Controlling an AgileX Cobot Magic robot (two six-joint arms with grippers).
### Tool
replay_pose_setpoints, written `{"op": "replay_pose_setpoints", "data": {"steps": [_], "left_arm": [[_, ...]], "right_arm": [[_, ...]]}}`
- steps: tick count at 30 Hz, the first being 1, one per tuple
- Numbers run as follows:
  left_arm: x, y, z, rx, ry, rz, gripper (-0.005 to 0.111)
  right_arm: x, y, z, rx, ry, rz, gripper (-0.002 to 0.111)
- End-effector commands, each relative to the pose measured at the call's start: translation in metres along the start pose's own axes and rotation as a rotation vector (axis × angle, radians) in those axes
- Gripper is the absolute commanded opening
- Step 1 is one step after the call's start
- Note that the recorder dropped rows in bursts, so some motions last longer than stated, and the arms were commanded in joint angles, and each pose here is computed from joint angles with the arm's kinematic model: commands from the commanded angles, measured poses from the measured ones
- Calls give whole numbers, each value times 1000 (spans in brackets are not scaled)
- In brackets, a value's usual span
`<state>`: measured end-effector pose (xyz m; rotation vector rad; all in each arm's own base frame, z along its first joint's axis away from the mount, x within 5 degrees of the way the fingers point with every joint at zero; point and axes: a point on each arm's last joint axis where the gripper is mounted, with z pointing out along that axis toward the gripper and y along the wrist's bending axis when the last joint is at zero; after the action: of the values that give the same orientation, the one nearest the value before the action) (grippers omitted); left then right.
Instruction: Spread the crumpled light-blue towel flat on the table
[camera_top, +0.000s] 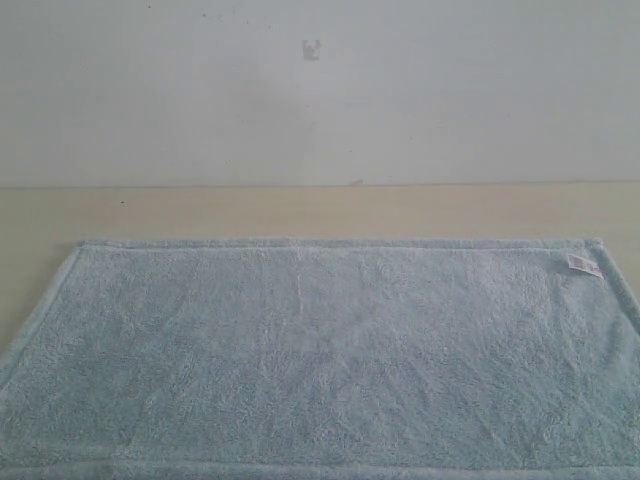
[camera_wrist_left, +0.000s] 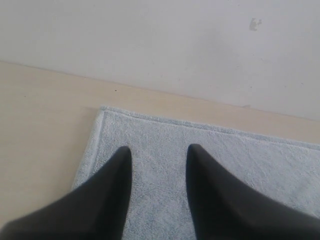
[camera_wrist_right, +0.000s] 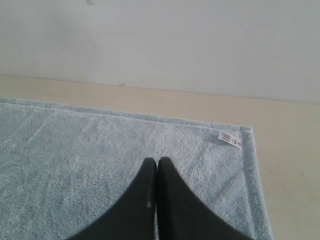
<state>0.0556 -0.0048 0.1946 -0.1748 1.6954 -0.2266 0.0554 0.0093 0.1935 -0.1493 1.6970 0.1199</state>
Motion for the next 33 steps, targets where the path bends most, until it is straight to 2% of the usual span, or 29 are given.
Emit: {"op": "replay_pose_setpoints", "data": {"steps": [1, 33], "left_arm": [[0, 0, 0, 8, -12, -10, 35], [0, 1, 0, -19, -17, -14, 35]], "right_arm": [[-1, 0, 0, 2, -8, -3, 0], [-1, 0, 0, 2, -8, -3, 0]]}}
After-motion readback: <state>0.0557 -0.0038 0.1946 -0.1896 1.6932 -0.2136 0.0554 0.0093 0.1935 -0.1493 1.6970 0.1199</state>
